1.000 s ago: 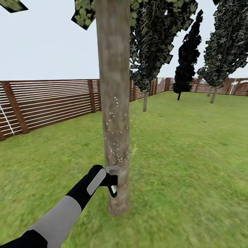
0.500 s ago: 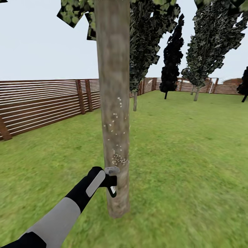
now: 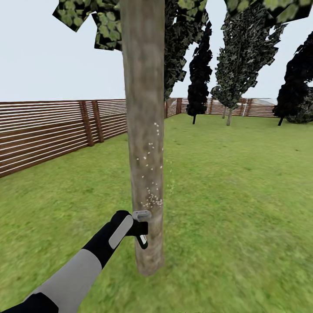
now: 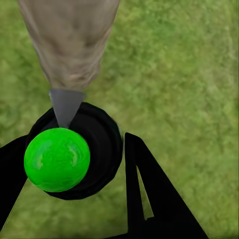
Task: In the garden, pick up the pesticide atomizer on the floor and spray pesticide onto both trees until each tree trunk is fully covered.
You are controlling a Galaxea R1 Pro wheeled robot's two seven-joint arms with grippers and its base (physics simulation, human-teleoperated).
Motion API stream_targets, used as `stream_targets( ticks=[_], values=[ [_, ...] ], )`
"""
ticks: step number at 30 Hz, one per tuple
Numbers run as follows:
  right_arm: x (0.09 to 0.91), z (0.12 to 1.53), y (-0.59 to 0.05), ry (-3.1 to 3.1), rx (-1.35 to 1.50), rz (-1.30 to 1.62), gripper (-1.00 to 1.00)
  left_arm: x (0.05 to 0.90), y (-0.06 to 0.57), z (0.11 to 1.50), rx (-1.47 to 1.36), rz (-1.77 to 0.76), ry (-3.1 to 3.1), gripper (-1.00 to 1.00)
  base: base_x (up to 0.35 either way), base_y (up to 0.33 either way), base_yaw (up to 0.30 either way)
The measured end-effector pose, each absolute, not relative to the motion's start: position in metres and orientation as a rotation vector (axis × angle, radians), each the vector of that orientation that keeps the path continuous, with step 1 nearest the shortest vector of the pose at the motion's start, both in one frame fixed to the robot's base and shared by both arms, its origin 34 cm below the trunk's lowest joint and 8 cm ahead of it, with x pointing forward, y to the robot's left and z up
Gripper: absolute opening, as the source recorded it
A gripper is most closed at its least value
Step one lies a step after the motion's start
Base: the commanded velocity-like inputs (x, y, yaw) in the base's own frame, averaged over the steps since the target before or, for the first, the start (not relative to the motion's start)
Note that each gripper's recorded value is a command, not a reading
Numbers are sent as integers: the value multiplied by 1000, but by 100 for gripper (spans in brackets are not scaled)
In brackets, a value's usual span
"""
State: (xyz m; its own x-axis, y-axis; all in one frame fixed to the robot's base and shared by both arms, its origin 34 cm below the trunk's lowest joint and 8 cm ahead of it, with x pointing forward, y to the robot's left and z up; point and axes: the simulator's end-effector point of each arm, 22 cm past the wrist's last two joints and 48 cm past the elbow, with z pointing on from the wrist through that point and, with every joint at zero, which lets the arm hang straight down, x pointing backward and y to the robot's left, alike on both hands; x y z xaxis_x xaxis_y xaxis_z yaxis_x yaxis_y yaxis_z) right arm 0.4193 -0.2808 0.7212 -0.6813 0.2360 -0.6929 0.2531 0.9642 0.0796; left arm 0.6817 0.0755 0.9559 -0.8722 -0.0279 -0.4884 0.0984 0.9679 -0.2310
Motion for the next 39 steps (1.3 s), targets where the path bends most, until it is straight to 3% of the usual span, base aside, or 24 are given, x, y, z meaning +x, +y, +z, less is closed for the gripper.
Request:
stream_targets(
  ticks=[26, 39],
  values=[
    [407, 726, -345, 2343, 423, 184, -100, 672, 73, 946, 53, -355, 2628, -100, 48, 326, -270],
    [408, 728, -342, 2332, 414, 195, -100, 677, 84, 953, 65, -316, 2617, -100, -102, 238, -25]
  ],
)
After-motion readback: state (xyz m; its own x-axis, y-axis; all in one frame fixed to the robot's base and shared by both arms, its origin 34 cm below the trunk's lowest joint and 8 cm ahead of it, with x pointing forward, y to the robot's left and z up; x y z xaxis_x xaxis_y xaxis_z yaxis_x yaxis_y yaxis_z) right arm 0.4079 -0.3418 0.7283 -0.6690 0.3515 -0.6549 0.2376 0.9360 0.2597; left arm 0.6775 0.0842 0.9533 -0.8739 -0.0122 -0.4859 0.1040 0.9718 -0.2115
